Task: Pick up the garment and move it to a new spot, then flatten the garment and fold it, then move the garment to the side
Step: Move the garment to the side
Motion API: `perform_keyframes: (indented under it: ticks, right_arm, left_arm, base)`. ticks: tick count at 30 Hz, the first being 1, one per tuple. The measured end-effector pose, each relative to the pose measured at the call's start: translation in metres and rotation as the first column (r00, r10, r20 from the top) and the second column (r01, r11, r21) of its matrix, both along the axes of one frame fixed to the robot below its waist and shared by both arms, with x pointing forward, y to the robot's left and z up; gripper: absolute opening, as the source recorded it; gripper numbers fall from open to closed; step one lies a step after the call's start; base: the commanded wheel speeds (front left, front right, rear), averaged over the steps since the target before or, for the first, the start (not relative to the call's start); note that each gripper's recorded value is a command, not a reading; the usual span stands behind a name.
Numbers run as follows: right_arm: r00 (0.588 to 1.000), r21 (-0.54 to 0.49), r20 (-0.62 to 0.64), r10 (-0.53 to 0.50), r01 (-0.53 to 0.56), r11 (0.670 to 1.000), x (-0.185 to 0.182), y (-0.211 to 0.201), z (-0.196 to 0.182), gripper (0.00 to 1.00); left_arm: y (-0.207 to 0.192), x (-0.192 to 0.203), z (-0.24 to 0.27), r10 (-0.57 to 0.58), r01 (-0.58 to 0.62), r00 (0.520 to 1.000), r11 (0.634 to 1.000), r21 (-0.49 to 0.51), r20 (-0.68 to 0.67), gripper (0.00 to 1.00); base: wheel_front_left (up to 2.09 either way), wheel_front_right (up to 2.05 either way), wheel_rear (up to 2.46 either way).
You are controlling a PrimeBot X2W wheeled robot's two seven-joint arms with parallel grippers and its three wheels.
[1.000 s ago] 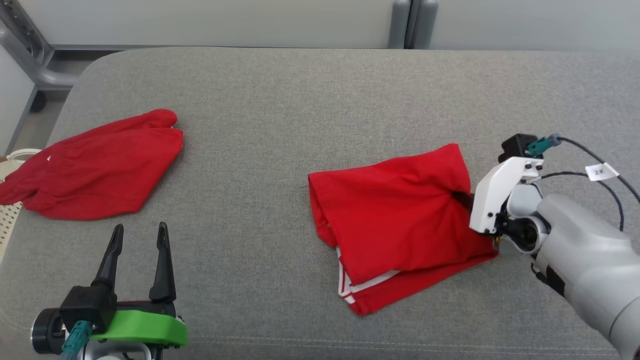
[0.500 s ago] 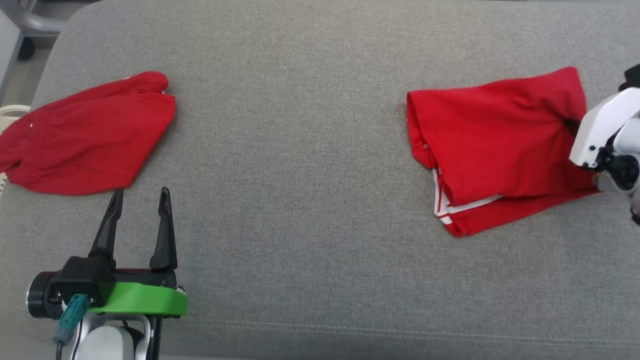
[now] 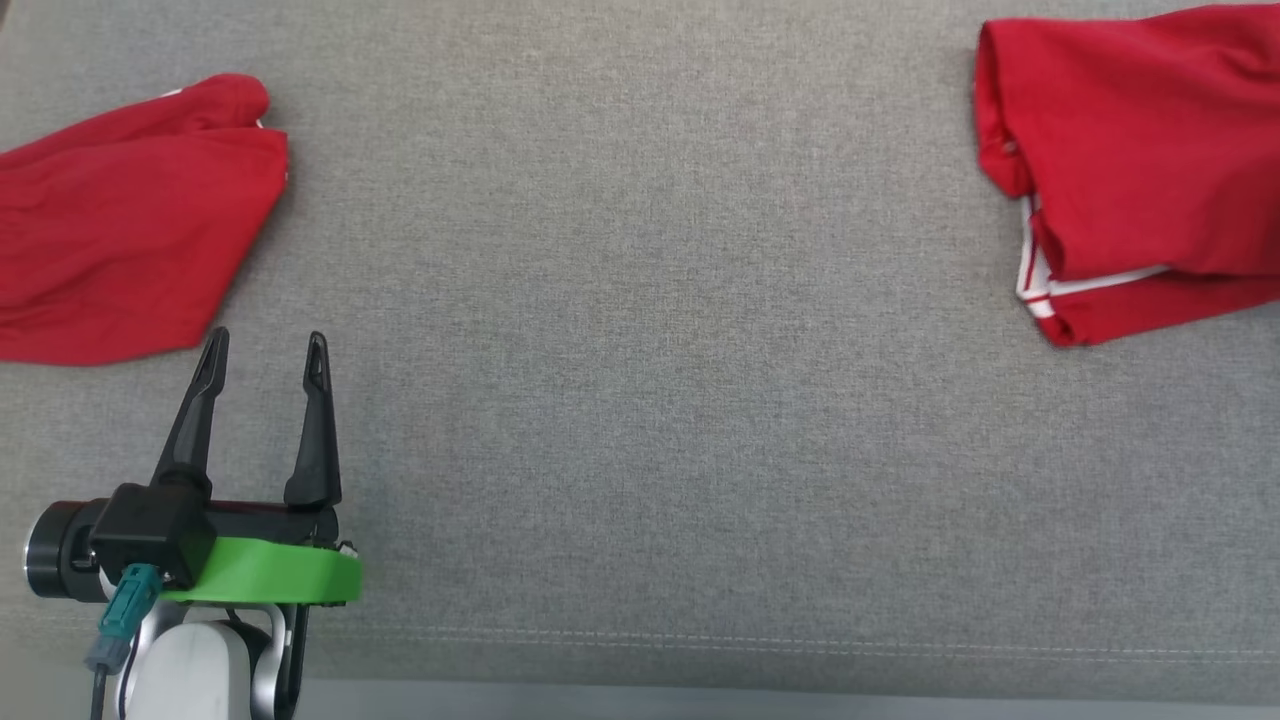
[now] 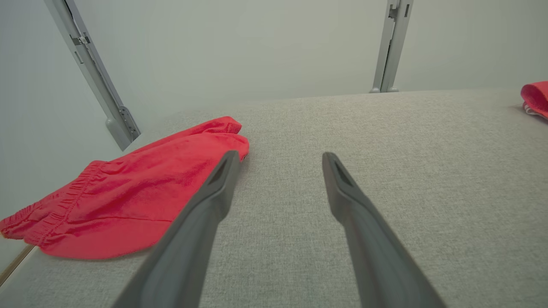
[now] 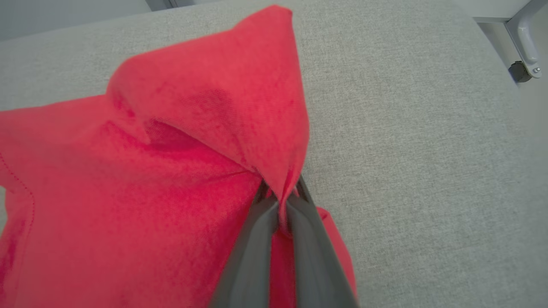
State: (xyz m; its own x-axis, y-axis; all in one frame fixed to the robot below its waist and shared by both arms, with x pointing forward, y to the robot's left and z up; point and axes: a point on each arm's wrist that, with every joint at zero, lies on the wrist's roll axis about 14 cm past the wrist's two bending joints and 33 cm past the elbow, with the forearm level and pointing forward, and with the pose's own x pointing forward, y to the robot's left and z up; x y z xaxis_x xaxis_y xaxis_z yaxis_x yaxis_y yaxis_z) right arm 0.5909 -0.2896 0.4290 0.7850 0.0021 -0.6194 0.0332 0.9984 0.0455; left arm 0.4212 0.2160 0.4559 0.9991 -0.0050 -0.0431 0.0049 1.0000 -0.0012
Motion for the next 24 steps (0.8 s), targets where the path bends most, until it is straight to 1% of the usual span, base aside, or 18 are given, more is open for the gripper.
perform_keyframes:
  ticks: [9, 15, 24]
  right_arm:
    - [0.997, -0.093, 0.035, -0.064, 0.067, 0.993, 0.010, -0.045, 0.012, 0.00]
    - [0.997, -0.138, 0.022, -0.077, 0.080, 0.987, 0.011, -0.058, 0.011, 0.00]
    - [0.994, -0.197, 0.039, -0.100, 0.106, 0.975, 0.013, -0.080, 0.027, 0.00]
  left_arm:
    - [-0.002, 0.006, -0.013, -0.015, 0.015, 0.999, 1.000, 0.010, -0.029, 1.00]
    - [-0.002, 0.008, -0.016, -0.019, 0.019, 0.999, 1.000, 0.019, -0.036, 1.00]
    - [0.002, 0.008, -0.015, -0.011, 0.012, 0.999, 0.999, 0.030, -0.033, 1.00]
  base:
    - [0.00, 0.00, 0.00]
    - [0.00, 0.00, 0.00]
    - [0.00, 0.00, 0.00]
